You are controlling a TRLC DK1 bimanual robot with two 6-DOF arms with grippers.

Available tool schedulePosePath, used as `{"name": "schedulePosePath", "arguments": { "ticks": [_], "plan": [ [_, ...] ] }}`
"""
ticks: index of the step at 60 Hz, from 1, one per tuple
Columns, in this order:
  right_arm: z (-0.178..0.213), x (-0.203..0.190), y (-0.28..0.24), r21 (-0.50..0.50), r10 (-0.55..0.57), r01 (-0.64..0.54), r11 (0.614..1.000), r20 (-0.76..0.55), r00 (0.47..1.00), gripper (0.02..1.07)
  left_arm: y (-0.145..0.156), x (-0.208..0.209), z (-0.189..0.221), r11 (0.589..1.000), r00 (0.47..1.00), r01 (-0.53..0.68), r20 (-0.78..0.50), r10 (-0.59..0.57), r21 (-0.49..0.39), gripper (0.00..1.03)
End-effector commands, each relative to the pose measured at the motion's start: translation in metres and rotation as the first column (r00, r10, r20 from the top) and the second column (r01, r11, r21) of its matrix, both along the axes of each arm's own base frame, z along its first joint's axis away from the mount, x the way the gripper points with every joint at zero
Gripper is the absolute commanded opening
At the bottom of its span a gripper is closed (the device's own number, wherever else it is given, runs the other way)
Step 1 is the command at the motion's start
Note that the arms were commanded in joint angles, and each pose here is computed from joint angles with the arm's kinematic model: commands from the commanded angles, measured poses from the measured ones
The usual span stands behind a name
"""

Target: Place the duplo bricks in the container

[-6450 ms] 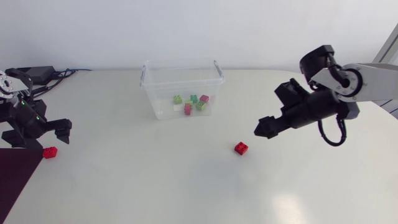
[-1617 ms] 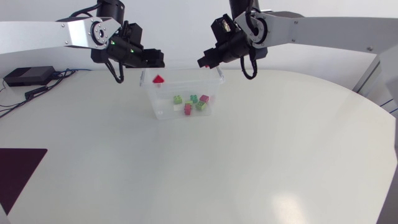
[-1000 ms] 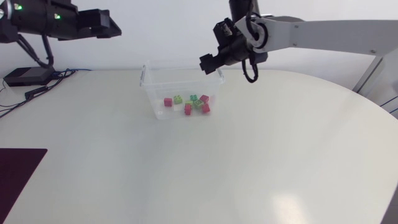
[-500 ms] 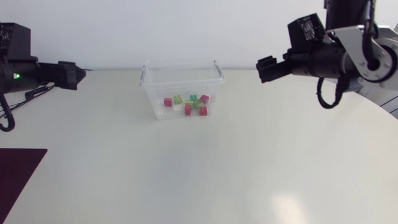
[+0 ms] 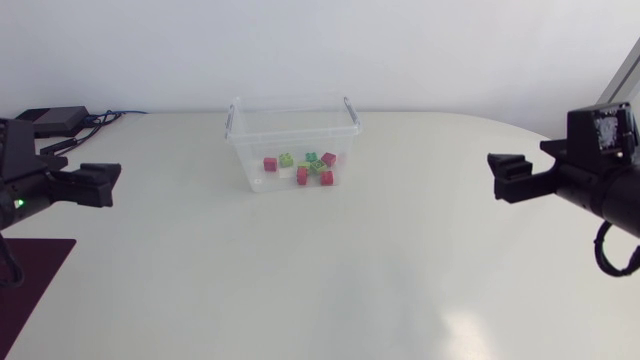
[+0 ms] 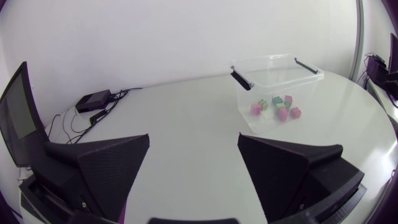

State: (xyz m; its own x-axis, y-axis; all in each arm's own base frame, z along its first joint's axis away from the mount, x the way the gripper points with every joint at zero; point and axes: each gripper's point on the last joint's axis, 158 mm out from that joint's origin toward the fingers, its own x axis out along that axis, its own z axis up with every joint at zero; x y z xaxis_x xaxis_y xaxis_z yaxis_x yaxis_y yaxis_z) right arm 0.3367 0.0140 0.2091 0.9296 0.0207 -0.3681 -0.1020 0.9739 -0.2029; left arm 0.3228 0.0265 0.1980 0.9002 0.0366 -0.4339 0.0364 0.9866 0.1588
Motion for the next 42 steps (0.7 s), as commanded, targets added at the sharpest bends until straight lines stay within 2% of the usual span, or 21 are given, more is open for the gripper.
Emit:
{"name": "schedulePosePath", "arguments": {
  "ticks": [1, 11, 31, 42],
  "plan": [
    [-0.016, -0.012, -0.007, -0.016, -0.013, 0.013, 1.0, 0.0, 1.0, 1.03, 0.003, -0.009, -0.017, 1.0, 1.0, -0.001, -0.01, 0.001, 0.028, 1.0],
    [-0.026, -0.035, -0.011, -0.016, -0.02, 0.021, 1.0, 0.049, 0.999, 1.02, -0.001, -0.023, -0.029, 0.999, 0.999, 0.011, 0.041, -0.013, 0.053, 1.0],
    [-0.042, -0.063, -0.023, -0.018, -0.061, 0.063, 0.998, 0.106, 0.993, 1.02, 0.009, -0.036, -0.031, 0.995, 0.988, -0.03, 0.155, 0.016, 0.093, 1.0],
    [-0.046, -0.07, -0.022, 0.031, -0.072, 0.069, 0.997, 0.15, 0.986, 1.02, 0.0, -0.045, -0.033, 0.999, 0.978, -0.025, 0.206, 0.015, 0.047, 1.0]
  ]
}}
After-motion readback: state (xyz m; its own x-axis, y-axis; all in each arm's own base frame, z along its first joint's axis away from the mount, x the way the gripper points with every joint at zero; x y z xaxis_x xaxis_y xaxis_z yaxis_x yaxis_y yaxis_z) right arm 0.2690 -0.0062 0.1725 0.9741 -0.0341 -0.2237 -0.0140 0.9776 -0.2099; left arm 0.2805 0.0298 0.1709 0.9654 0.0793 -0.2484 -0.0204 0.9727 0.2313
